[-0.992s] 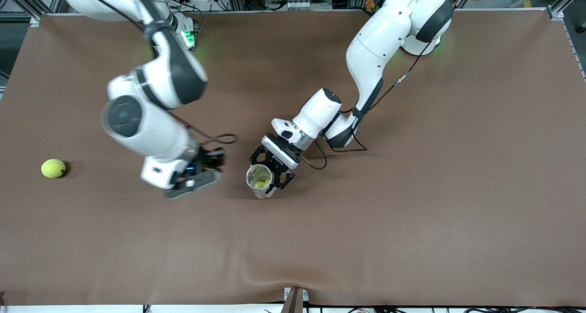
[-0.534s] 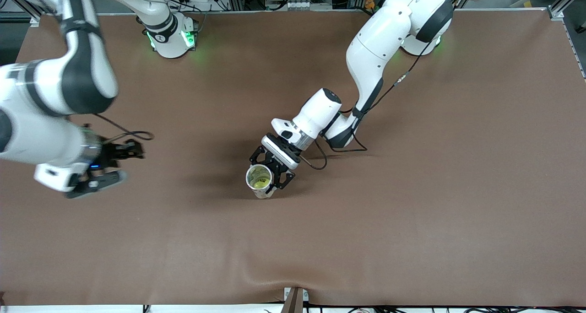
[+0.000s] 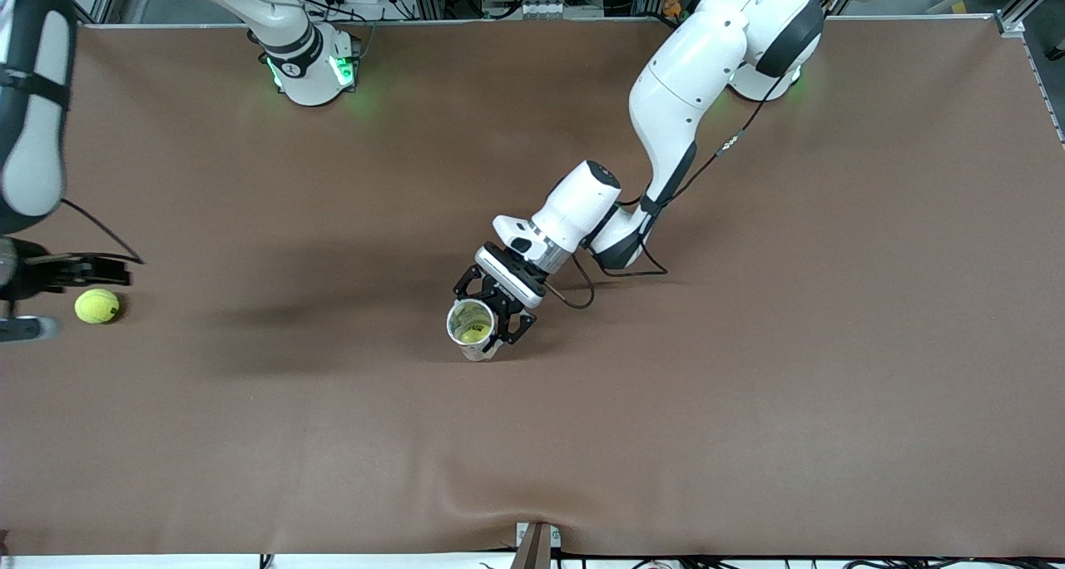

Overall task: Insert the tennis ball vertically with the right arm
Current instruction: 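Move the right gripper to the second ball and grasp it, then lift the second ball and carry it over the can with the right gripper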

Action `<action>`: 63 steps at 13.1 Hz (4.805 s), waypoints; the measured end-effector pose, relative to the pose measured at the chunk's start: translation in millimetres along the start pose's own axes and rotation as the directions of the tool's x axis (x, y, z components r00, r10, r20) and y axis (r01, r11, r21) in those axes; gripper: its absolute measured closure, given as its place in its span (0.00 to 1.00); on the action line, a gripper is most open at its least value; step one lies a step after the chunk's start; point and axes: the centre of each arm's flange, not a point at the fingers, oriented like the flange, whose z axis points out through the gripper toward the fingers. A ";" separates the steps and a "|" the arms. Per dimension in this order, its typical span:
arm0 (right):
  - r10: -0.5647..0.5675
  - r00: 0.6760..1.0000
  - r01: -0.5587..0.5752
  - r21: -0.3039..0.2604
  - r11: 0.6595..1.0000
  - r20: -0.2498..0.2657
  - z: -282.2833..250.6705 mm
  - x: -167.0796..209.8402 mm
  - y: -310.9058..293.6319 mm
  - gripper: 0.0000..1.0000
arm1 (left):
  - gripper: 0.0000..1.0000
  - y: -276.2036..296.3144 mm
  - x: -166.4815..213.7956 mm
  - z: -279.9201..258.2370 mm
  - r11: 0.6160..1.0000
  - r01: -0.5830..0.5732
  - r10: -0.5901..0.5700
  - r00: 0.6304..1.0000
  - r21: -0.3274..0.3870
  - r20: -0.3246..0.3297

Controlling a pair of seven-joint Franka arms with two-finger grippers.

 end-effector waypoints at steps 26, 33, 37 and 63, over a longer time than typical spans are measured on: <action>-0.022 0.978 0.025 0.009 1.000 -0.206 291.9 -34.9 209.2 0.00 | 0.21 0.0 0.9 0.5 1.000 0.001 -0.001 1.000 0.000 0.003; -0.031 0.980 0.039 0.040 0.998 -0.197 310.2 -29.3 198.8 0.05 | 0.22 -0.1 1.0 0.5 1.000 0.002 -0.002 1.000 0.000 0.003; -0.022 0.981 0.034 0.059 0.998 -0.192 313.8 -34.0 203.4 0.33 | 0.22 -0.3 1.0 0.6 1.000 0.004 -0.004 1.000 0.001 0.003; 0.089 0.982 -0.056 0.200 0.978 -0.164 -88.7 -13.3 -294.8 0.33 | 0.21 0.8 1.6 1.1 1.000 0.014 -0.014 1.000 0.002 0.006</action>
